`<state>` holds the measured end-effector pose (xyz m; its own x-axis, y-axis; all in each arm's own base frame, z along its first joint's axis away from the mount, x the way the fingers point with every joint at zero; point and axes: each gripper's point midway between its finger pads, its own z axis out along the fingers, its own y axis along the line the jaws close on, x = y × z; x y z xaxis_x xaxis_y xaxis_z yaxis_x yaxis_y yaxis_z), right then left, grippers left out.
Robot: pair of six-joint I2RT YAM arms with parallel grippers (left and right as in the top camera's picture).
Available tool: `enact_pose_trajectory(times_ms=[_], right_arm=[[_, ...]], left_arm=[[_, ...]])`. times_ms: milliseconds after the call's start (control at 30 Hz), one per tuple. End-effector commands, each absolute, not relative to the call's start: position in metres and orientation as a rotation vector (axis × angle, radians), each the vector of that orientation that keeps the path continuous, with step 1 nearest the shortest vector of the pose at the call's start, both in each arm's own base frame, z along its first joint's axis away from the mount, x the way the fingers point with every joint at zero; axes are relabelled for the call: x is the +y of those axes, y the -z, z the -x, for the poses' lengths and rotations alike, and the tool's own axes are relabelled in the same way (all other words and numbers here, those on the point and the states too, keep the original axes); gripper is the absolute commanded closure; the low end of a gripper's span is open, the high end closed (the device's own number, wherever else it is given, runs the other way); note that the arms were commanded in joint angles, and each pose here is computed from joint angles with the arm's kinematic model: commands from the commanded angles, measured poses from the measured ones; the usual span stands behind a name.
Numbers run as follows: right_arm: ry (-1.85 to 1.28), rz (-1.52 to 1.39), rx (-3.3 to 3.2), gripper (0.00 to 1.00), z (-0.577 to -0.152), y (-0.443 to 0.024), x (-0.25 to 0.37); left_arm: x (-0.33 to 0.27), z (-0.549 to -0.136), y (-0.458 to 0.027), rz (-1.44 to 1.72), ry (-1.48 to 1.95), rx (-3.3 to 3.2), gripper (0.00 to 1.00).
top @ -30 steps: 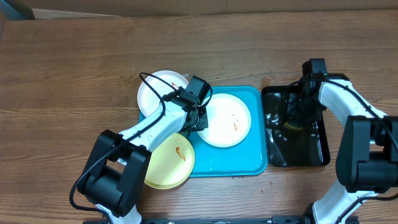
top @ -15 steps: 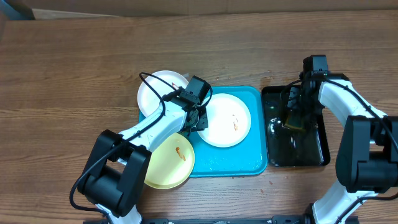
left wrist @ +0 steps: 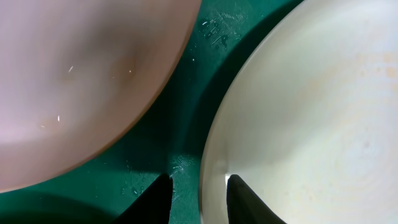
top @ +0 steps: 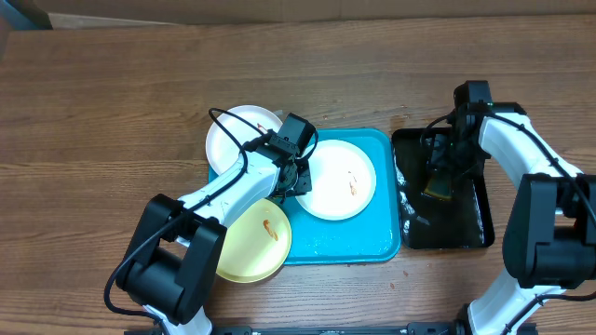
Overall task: Clean dirty plates on tray and stack at the side
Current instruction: 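Grasp the yellow-green sponge with the right gripper and lift it, then carry the sponge with the right gripper toward the held white plate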
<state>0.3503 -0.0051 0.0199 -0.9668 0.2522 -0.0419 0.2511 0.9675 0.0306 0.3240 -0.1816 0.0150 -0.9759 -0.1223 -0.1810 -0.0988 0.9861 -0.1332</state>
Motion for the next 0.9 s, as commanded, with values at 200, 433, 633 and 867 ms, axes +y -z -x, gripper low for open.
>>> enact_pose_trajectory(times_ms=[200,433,633,867], right_arm=[[-0.071,-0.39,3.063,0.62,-0.349,-0.029,0.0],[-0.071,-0.392,3.072,0.63,-0.346,-0.028,0.0],[-0.068,-0.396,3.097,0.74,-0.339,-0.026,0.0],[-0.093,-0.397,3.119,0.96,-0.33,-0.018,0.004]], left_arm=[[-0.182,-0.334,-0.025,0.151,0.197,2.894,0.75],[-0.182,-0.333,-0.024,0.15,0.193,2.898,0.8],[-0.182,-0.333,-0.024,0.15,0.193,2.898,0.86],[-0.182,-0.333,-0.024,0.15,0.194,2.898,0.89]])
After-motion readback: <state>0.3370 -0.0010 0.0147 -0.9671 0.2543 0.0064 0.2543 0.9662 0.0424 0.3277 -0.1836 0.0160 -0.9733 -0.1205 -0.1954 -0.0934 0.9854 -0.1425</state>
